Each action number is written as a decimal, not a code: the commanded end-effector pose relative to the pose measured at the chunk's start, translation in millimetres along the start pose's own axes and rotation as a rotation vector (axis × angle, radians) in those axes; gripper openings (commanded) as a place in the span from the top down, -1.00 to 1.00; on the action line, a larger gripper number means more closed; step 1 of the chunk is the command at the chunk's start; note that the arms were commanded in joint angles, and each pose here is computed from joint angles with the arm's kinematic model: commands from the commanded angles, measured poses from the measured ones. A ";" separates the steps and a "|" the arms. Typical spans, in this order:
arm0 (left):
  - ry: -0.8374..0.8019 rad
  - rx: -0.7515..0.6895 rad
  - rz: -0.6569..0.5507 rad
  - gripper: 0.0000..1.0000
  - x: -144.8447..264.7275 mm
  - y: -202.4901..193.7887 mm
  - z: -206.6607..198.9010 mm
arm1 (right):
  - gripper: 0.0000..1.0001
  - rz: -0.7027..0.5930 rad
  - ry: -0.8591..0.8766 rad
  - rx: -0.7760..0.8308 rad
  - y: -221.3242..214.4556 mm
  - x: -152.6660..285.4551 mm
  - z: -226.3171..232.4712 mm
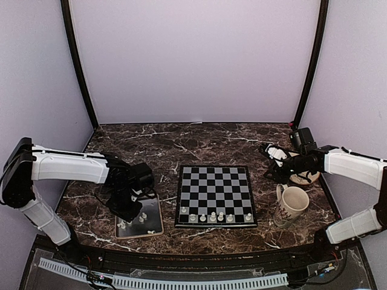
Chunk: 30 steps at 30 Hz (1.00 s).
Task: Set up the chess pieces on the board
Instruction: Pick up the knight from the storage box, then place the knight on the chessboard.
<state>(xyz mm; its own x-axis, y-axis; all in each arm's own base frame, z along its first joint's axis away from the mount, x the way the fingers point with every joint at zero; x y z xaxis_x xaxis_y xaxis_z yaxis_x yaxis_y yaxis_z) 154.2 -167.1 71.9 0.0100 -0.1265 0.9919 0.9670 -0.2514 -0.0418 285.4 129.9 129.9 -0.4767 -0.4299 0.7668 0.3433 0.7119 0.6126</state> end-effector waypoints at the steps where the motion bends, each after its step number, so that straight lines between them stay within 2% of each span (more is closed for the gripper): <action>1: -0.028 -0.013 0.025 0.68 -4.9 -3.3 -4.5 | 0.22 0.008 -0.009 0.005 -0.6 2.2 -2.3; 9: -0.049 -0.075 0.019 1.00 7.6 0.5 -12.9 | 0.22 0.008 -0.013 0.006 -0.4 2.8 -2.8; 20: -0.208 -0.196 -0.112 1.00 59.1 29.7 -54.1 | 0.22 0.004 -0.013 0.007 0.3 3.6 -2.9; 24: -0.245 -0.269 -0.223 1.00 83.4 57.4 -80.0 | 0.23 0.002 -0.011 0.007 1.0 3.8 -2.9; 30: -0.266 -0.382 -0.319 1.00 97.5 103.9 -129.9 | 0.23 -0.001 -0.019 0.009 1.4 5.5 -3.5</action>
<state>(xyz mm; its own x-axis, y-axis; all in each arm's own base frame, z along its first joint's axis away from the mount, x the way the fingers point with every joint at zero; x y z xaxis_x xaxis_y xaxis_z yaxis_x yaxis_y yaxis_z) 205.1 -294.8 146.4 -0.1132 0.2024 0.9727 0.8437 -0.4975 0.2017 285.4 129.8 129.9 -0.4770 -0.4293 0.7669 0.3436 0.7121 0.6123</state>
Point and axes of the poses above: each gripper's point midway between its finger pads, its own x axis back along the fingers, its own z axis along the line the jaws close on, y = z × x, the point moved 3 cm from there along x, back along the fingers, and after that the axes turned 5 degrees about x, right-handed, at the moved point
